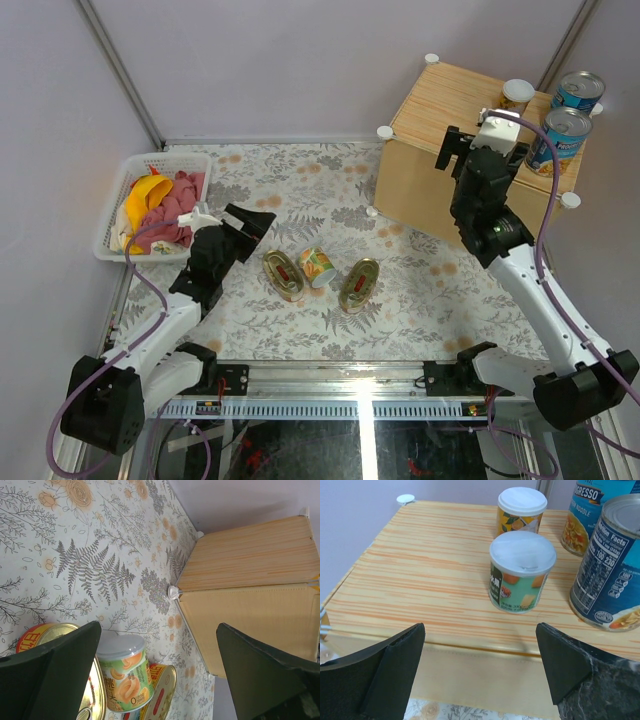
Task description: Place and organize the canned foods onto the counter
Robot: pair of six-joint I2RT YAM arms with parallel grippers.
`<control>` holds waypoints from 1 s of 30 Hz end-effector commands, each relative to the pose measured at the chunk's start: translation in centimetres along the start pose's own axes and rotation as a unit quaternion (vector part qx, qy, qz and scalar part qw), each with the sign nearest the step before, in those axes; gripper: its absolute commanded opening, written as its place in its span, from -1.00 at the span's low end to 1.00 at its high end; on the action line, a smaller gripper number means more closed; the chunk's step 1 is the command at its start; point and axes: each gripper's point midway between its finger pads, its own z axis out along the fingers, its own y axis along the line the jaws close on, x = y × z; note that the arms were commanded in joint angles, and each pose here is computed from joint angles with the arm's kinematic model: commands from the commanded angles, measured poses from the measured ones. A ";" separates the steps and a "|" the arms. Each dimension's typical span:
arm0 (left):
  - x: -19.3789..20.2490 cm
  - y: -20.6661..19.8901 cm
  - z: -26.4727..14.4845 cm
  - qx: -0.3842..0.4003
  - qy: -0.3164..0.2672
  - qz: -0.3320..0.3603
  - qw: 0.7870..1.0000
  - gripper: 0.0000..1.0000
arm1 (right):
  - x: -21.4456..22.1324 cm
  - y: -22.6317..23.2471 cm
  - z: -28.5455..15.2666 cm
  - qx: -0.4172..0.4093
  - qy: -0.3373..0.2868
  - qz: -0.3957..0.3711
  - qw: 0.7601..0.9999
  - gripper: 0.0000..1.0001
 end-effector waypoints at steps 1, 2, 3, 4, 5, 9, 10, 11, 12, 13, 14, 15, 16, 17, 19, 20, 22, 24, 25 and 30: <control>0.1 0.0 0.1 0.007 -0.003 -0.008 1.000 1.00 | 0.0 -0.5 -1.3 0.005 0.003 0.001 1.000 0.98; 0.2 0.1 0.1 0.006 -0.002 -0.008 1.000 1.00 | 0.1 -0.4 -1.5 0.002 0.005 0.002 1.000 0.98; 0.1 0.1 0.1 0.006 -0.003 -0.009 1.000 1.00 | 0.2 -0.4 -1.7 -0.001 0.009 0.001 1.000 0.98; 0.2 0.2 0.1 0.006 -0.004 -0.010 1.000 1.00 | 0.3 -0.2 -1.9 -0.005 0.011 0.002 1.000 0.97; 0.2 0.3 0.1 0.004 -0.005 -0.011 1.000 1.00 | 0.5 0.0 -2.1 -0.011 0.015 0.000 1.000 0.96; 0.2 0.7 0.2 0.003 -0.008 -0.014 1.000 1.00 | 0.9 0.9 -3.1 -0.029 0.024 -0.009 0.999 0.94; 0.2 0.7 0.2 0.003 -0.009 -0.015 1.000 1.00 | 0.9 1.1 -3.4 -0.034 0.026 -0.011 0.999 0.94; 0.2 0.8 0.3 0.002 -0.009 -0.016 1.000 1.00 | 1.0 1.4 -3.7 -0.038 0.028 -0.014 0.999 0.94; 0.2 0.8 0.3 0.003 -0.010 -0.016 1.000 1.00 | 1.1 1.6 -4.0 -0.043 0.030 -0.016 0.999 0.93; 0.2 0.7 0.3 0.004 -0.010 -0.016 1.000 1.00 | 1.3 1.9 -4.3 -0.049 0.033 -0.019 0.998 0.93; 0.2 0.8 0.4 0.002 -0.008 -0.016 1.000 1.00 | 1.4 2.3 -4.7 -0.055 0.035 -0.022 0.998 0.93; 0.2 0.7 0.5 0.003 -0.008 -0.015 1.000 1.00 | 1.6 2.7 -5.1 -0.064 0.040 -0.025 0.997 0.92; 0.3 0.7 0.6 0.001 -0.004 -0.014 1.000 1.00 | 1.9 3.4 -5.6 -0.079 0.046 -0.028 0.995 0.91; 0.4 0.5 0.6 0.000 0.000 -0.011 1.000 1.00 | 2.3 4.0 -6.1 -0.095 0.054 -0.031 0.994 0.90; 0.7 0.5 0.8 -0.005 0.013 0.000 1.000 0.99 | 3.7 5.8 -7.2 -0.143 0.077 -0.036 0.986 0.86; 0.8 0.2 1.0 -0.005 0.020 0.005 1.000 1.00 | 4.4 6.8 -7.8 -0.172 0.091 -0.038 0.980 0.84; 1.2 0.2 1.2 -0.011 0.036 0.012 0.999 1.00 | 6.3 9.0 -9.0 -0.235 0.129 -0.042 0.963 0.83; 1.8 0.3 1.4 -0.016 0.054 0.015 0.998 1.00 | 7.9 11.1 -10.3 -0.293 0.162 -0.043 0.941 0.82; 2.0 0.3 1.5 -0.019 0.062 0.016 0.998 1.00 | 8.6 12.1 -11.0 -0.320 0.177 -0.042 0.930 0.83; 2.4 0.1 1.5 -0.031 0.082 0.021 0.996 1.00 | 11.2 16.0 -13.5 -0.410 0.255 -0.053 0.874 0.84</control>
